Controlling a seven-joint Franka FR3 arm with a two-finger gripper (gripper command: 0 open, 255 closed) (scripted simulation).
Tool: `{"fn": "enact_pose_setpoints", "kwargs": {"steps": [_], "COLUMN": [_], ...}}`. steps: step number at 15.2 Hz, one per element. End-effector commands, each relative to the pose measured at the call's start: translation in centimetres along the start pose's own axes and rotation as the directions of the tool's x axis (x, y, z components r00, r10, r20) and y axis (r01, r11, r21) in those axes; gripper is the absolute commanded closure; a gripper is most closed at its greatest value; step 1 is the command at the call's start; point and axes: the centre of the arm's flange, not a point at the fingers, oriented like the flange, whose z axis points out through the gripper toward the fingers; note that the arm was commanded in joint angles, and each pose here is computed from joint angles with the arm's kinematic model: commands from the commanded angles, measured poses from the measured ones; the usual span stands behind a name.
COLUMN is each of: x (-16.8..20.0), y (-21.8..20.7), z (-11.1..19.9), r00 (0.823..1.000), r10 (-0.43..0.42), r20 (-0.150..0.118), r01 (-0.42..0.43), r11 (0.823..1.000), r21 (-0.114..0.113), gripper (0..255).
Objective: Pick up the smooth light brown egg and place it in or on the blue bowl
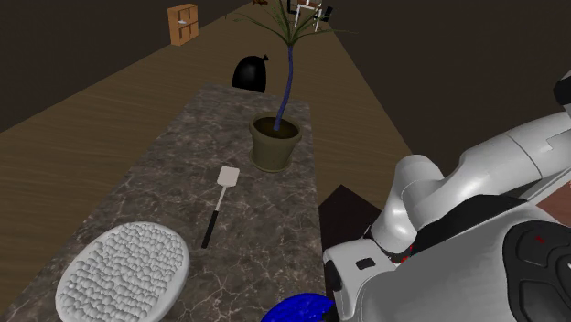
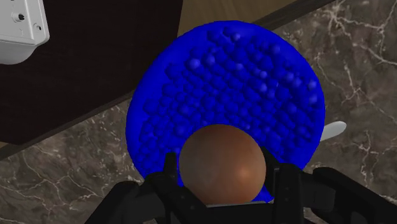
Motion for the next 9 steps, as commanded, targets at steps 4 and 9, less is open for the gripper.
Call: {"fn": "enact_pose_setpoints", "kwargs": {"steps": [4, 9], "x": [-0.14, -0.14], "y": [-0.12, -0.12], "z": [0.53, 0.53], "r00": [1.000, 1.000], "r10": [-0.001, -0.001], "r20": [0.004, 0.004], "r01": [0.001, 0.001], "r11": [1.000, 1.000], "r21": [-0.003, -0.003], "gripper": [255, 0]}}
